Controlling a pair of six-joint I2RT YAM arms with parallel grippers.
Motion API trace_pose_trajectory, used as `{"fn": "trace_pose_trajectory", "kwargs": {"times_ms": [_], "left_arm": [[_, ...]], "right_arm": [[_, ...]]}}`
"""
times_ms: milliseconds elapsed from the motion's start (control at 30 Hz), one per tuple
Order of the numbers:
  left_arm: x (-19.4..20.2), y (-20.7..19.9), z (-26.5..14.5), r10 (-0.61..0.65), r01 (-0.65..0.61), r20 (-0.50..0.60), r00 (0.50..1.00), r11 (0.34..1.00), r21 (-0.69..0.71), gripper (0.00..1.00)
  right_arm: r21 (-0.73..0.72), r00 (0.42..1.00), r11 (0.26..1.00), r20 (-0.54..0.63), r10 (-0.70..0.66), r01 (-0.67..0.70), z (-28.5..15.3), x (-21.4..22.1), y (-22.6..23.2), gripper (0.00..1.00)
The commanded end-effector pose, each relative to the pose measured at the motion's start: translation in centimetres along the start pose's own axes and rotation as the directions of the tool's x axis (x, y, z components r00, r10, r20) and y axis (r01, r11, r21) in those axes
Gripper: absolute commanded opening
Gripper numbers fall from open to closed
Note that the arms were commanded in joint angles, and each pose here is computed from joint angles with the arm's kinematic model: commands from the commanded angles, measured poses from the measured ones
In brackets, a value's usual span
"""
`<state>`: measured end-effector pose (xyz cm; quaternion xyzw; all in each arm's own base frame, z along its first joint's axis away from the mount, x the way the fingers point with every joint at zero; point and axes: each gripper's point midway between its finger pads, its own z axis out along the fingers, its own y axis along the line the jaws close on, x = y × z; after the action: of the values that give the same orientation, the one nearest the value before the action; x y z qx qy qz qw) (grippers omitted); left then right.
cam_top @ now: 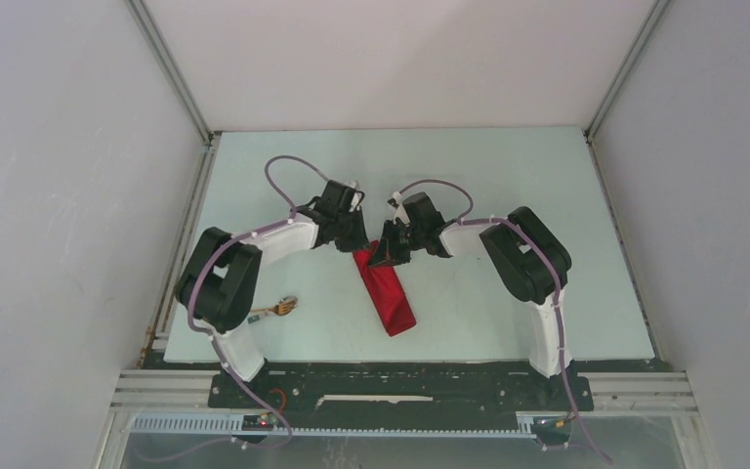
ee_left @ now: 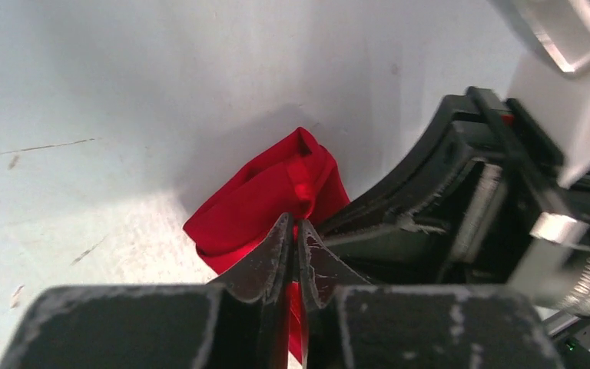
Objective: Fold the napkin into a case and place the utensils inside
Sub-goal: Grasp the top corner of the smaller rectangle folded napkin from the folded napkin, then pick up the smaller rectangle-folded napkin from the center of the board.
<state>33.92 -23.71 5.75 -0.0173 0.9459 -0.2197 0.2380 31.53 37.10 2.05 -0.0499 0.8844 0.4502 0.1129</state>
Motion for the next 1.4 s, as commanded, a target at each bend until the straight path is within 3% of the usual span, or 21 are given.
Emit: {"fn": "trace_pose_trajectory", "kwargs": {"times_ms": [0,200,300,467,567,633,733,867,933,1100,1200,1367], "left_arm": [[-0.3,-1.1,1.6,-0.022,0.023,-0.018,1.0,0.998,0.05,0.1],[1.5,1.5,3.6,-0.118,0.115,-0.079,0.99,0.992,-0.048,0.05],[2.0,2.7,4.0,-0.168,0.161,-0.097,0.981,0.984,-0.077,0.01],[2.6,3.4,4.3,-0.179,0.169,-0.116,0.977,0.981,-0.092,0.0],[2.7,3.5,4.3,-0.176,0.166,-0.11,0.978,0.982,-0.092,0.0],[2.7,3.5,4.1,-0.17,0.162,-0.106,0.98,0.983,-0.082,0.0],[2.8,3.3,4.0,-0.163,0.156,-0.101,0.982,0.985,-0.067,0.0],[2.8,3.3,4.0,-0.158,0.153,-0.098,0.983,0.986,-0.059,0.0],[2.8,3.2,4.0,-0.157,0.152,-0.098,0.983,0.987,-0.057,0.0],[2.7,3.2,3.9,-0.154,0.15,-0.092,0.984,0.987,-0.052,0.0],[2.8,3.2,4.0,-0.154,0.149,-0.094,0.984,0.987,-0.051,0.0],[2.8,3.1,4.0,-0.153,0.149,-0.094,0.984,0.988,-0.048,0.0]], "right_arm": [[0.05,1.0,0.999,0.02,-0.008,0.007,0.1,-0.1,-1.7,0.0],[0.039,0.998,0.998,0.026,-0.059,0.058,-0.5,-0.3,-0.5,0.0],[0.018,0.995,0.995,0.024,-0.098,0.098,-1.5,-0.3,1.0,0.06],[0.056,0.987,0.986,0.012,-0.159,0.158,-4.1,0.6,3.4,0.22],[0.113,0.974,0.968,0.008,-0.228,0.226,-5.4,1.2,4.0,0.37],[0.152,0.952,0.94,-0.011,-0.306,0.304,-5.8,1.9,4.0,0.5],[0.207,0.909,0.887,-0.045,-0.413,0.413,-6.0,3.1,4.1,0.6],[0.381,0.812,0.733,-0.09,-0.577,0.564,-6.2,4.5,3.7,0.68],[0.447,0.762,0.657,-0.095,-0.64,0.607,-5.9,5.0,4.2,0.7],[0.498,0.717,0.581,-0.125,-0.686,0.643,-5.2,6.4,4.2,0.69],[0.509,0.725,0.578,-0.145,-0.673,0.638,-4.5,7.3,3.6,0.63],[0.551,0.725,0.542,-0.184,-0.664,0.635,-3.8,7.8,1.9,0.62]]}}
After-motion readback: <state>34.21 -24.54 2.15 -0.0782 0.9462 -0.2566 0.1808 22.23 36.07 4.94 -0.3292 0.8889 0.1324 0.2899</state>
